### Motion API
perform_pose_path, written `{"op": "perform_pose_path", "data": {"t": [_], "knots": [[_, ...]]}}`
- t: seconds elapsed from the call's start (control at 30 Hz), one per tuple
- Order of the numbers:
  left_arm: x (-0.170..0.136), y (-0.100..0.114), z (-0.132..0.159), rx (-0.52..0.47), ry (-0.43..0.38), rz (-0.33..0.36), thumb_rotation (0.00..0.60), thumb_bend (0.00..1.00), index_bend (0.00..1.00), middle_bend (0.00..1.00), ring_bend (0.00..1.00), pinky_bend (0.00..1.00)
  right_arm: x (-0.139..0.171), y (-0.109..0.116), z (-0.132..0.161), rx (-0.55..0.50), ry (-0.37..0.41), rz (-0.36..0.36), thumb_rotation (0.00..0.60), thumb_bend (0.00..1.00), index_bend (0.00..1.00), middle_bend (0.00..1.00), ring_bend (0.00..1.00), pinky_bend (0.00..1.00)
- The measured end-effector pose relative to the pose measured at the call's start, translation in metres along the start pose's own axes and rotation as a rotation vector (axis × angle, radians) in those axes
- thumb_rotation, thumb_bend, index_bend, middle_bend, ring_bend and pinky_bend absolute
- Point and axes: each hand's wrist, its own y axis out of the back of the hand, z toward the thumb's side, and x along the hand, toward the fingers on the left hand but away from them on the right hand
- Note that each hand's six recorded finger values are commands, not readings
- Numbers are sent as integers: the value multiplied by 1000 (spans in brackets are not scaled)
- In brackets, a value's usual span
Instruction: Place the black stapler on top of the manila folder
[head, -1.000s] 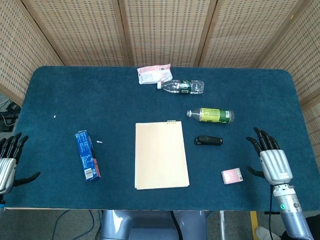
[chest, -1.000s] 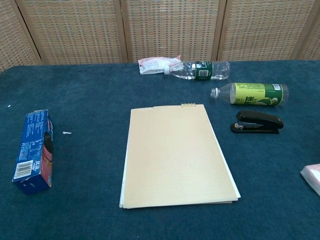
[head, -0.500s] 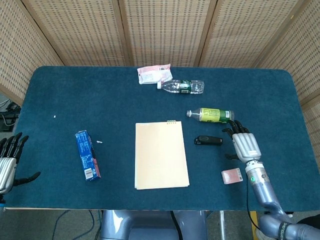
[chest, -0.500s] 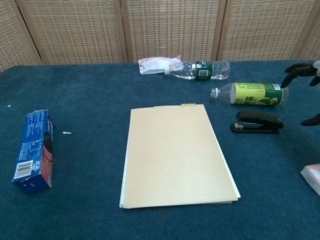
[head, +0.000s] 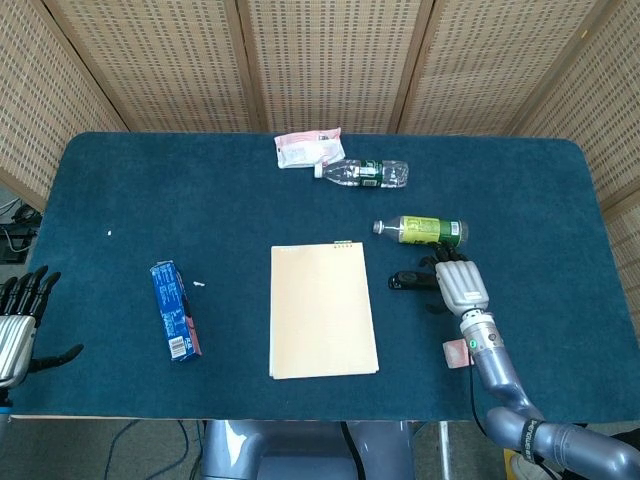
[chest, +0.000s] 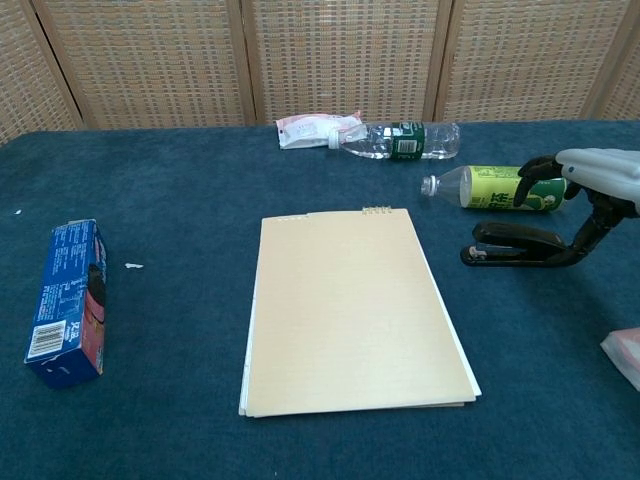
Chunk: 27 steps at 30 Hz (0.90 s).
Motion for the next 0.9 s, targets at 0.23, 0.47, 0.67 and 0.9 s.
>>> {"op": "perform_pose_path", "data": {"t": [0.23,0.47,0.67,0.9], "knots": [[1,-1,1,-4,-6,-7,600,0,0,0,0,0,-12,-10,2,-2,-11,13,600,259,365,213,98,318],[1,-3,3,-9,-11,-16,600,0,0,0,0,0,-19,-22,-2,-11,-23,3,600,318,480,336,228,410],[1,-4,3,-14,-16,-19,600,0,0,0,0,0,-23,-33,-4,-29,-21,-36,600,370,696,561,476,597],[1,-6,5,-16,-23,-25,600,0,0,0,0,0,-20,-16,0,-56,28,-152,600,411,804,663,592,708]]}}
